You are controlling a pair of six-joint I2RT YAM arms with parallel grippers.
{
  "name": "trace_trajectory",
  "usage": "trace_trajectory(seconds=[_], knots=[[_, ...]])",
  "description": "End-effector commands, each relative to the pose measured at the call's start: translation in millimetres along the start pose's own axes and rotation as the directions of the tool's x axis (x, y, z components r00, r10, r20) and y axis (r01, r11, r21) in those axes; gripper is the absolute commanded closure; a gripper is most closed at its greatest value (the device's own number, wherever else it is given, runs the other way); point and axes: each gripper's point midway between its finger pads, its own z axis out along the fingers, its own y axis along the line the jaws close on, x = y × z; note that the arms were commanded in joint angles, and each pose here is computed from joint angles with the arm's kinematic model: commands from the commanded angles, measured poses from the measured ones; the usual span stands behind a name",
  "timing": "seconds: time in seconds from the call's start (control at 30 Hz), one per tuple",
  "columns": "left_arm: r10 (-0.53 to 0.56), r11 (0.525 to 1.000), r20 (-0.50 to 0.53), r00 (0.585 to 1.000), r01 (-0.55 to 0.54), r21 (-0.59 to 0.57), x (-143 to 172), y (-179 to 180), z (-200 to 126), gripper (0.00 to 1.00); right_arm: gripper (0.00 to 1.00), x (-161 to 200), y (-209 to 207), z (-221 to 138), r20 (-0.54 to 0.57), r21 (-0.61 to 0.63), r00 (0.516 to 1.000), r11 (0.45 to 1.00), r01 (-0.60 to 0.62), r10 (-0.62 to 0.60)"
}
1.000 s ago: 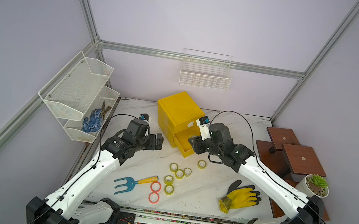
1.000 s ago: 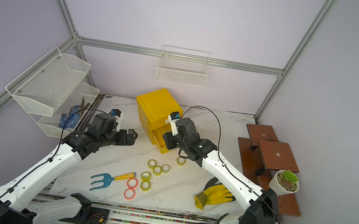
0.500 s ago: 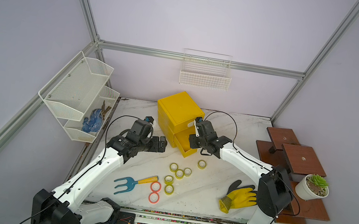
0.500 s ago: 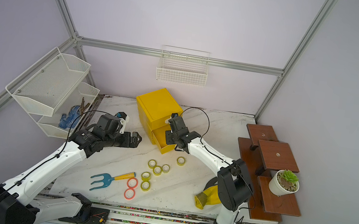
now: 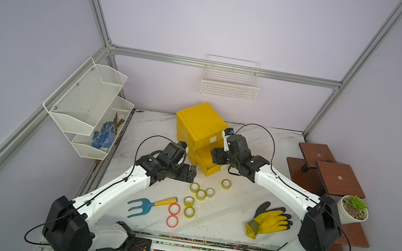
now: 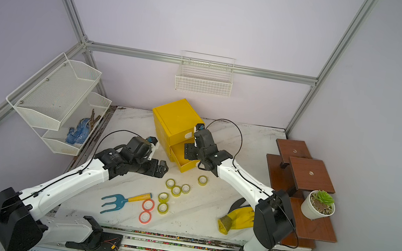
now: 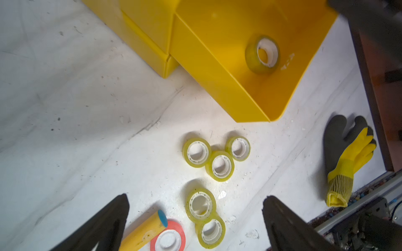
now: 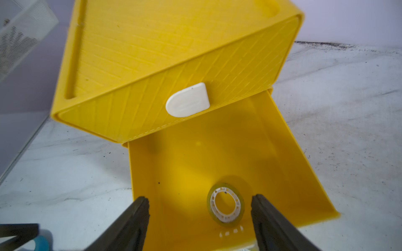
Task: Place the transparent tape into the drawer according to color
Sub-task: Place the tape in the drawer, then pick up the tape from the drawer.
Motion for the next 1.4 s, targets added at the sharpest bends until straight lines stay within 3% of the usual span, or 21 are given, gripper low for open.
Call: trace_trajectory(seconds=[0.0, 0.23, 0.7, 0.87, 1.03, 1.37], knots=[[0.029, 0.999, -0.097, 0.995, -0.031, -0.018, 29, -5, 17, 0.03, 0.21, -4, 3, -21, 0.076, -0.063, 0.996, 0.997, -0.048, 0.053], [0.146, 0.989, -0.250, 0.957, -0.150, 0.002, 67, -30, 46, 0.09, 0.21, 8, -8, -36, 0.076, -0.033, 0.996, 0.998, -0.051, 0.053], [0.160, 0.975, -0.400, 0.902, -0.209, -0.080, 99, -15, 80, 0.14, 0.21, 5, -10, -40, 0.090, -0.018, 0.995, 0.999, -0.043, 0.045], [0.158, 0.973, -0.413, 0.897, -0.212, -0.088, 101, -14, 89, 0.20, 0.21, 5, -13, -43, 0.100, -0.010, 0.994, 0.999, -0.045, 0.046], [0.157, 0.973, -0.424, 0.892, -0.213, -0.086, 104, -14, 93, 0.32, 0.21, 6, -15, -44, 0.106, 0.001, 0.993, 0.999, -0.045, 0.045], [0.162, 0.969, -0.357, 0.920, -0.216, -0.117, 84, -14, 78, 0.51, 0.21, 5, -16, -44, 0.108, 0.002, 0.993, 0.999, -0.053, 0.053]])
